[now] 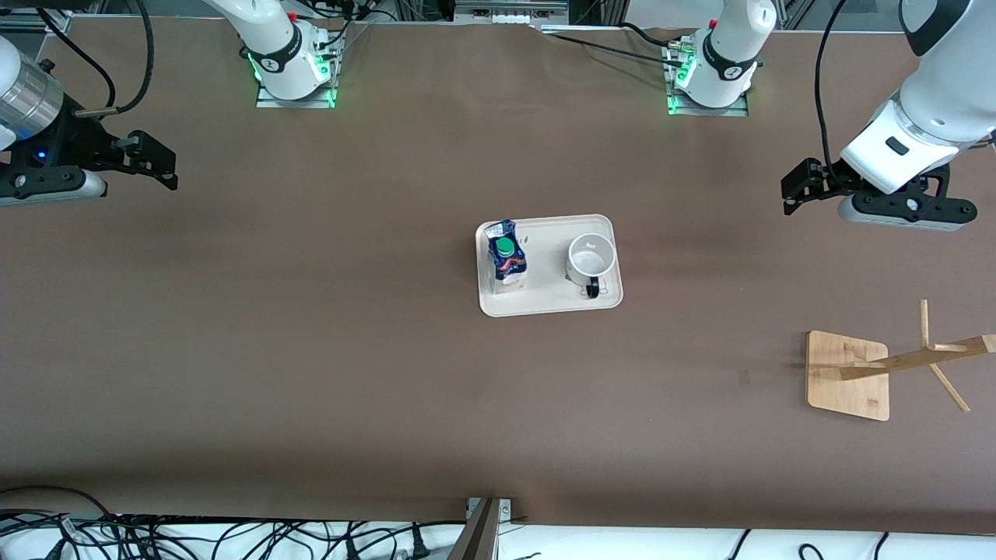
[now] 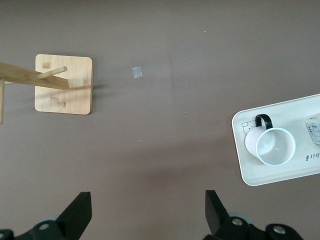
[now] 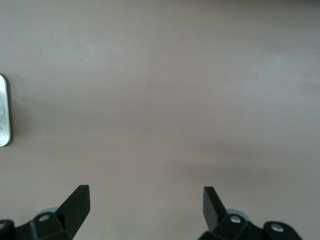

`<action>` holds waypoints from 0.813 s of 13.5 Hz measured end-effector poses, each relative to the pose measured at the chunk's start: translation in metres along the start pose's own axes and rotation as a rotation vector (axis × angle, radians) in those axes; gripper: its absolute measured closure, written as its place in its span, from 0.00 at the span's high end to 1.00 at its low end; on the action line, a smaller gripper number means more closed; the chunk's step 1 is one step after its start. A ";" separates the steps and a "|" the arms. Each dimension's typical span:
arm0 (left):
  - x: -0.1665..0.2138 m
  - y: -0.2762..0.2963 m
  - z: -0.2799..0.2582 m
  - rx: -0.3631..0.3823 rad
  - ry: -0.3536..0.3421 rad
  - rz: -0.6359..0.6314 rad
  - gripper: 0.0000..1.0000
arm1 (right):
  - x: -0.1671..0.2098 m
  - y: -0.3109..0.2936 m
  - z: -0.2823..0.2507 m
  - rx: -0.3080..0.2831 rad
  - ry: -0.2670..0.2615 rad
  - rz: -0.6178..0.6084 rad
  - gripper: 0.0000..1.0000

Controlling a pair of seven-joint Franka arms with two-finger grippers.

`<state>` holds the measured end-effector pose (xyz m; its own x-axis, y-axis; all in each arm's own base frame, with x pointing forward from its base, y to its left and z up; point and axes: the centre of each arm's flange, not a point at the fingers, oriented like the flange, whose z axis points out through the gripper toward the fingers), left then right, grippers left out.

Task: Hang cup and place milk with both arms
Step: 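Move the right gripper from rest toward the tray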

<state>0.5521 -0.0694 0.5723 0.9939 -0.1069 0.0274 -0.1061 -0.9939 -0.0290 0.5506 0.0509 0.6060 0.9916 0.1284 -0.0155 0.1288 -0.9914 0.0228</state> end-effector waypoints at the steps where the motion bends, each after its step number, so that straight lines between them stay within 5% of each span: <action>1: 0.000 0.000 0.000 0.000 0.000 0.000 1.00 | 0.000 0.000 0.000 0.000 0.002 0.000 1.00; 11: 0.000 0.000 0.000 0.000 0.000 0.000 1.00 | 0.005 -0.001 0.003 -0.001 0.013 -0.001 1.00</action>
<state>0.5521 -0.0694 0.5723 0.9939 -0.1068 0.0274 -0.1061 -0.9939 -0.0290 0.5552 0.0523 0.6030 0.9915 0.1301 -0.0022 0.1301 -0.9912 0.0243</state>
